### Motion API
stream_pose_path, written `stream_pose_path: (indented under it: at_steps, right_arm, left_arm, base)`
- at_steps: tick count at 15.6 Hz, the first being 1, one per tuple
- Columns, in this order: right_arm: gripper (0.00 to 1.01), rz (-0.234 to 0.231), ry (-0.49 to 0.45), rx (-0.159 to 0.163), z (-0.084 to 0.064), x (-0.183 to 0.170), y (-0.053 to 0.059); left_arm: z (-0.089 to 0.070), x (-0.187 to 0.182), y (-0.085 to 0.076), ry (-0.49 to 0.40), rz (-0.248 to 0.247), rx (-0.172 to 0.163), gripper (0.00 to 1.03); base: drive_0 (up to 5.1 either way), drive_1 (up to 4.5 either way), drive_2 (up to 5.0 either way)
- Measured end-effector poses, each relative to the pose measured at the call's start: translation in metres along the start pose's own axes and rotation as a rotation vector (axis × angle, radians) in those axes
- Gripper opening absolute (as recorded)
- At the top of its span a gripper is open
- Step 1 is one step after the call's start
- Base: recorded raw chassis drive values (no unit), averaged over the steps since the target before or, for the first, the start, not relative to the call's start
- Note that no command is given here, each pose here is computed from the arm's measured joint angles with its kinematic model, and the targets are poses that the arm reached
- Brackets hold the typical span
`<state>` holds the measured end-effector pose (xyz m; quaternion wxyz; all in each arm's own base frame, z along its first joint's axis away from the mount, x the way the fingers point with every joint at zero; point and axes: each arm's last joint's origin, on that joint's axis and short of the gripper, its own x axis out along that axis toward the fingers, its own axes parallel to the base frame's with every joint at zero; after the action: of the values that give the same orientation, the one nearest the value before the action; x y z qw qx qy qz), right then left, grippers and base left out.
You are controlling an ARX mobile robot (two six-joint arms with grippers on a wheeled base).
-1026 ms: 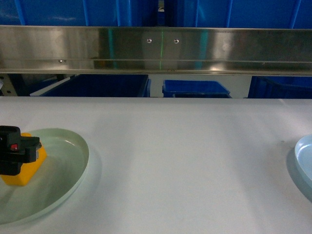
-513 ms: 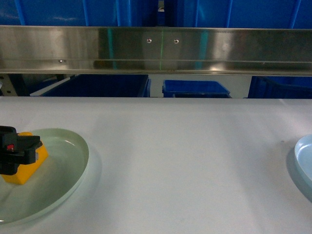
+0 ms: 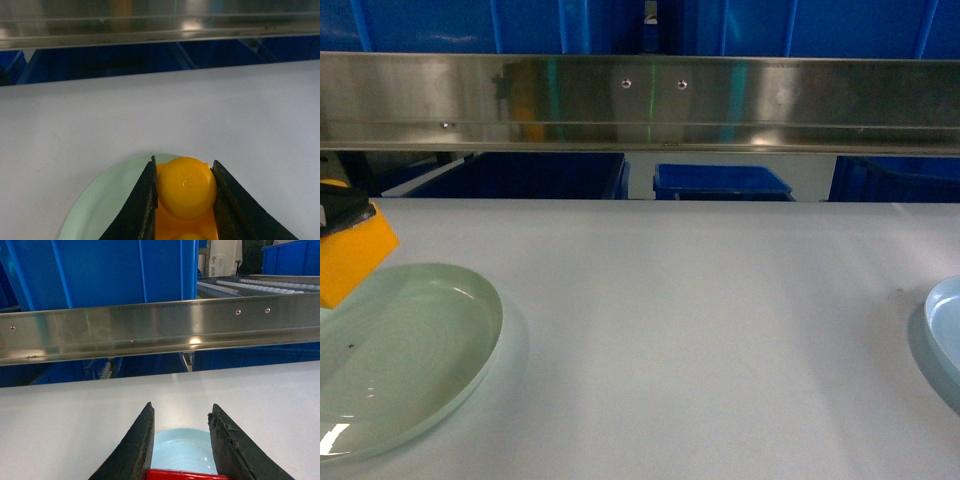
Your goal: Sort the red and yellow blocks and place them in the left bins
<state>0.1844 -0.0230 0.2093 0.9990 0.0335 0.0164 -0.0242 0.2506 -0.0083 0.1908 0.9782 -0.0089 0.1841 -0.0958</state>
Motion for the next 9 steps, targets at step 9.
stream_pose_path:
  at_steps: [9]
  right_arm:
    - [0.28,0.0,0.0,0.0,0.0,0.0,0.0]
  left_arm:
    - [-0.003,-0.083,-0.001,-0.165,0.109,-0.028,0.23]
  base:
    - [0.0,0.0,0.0]
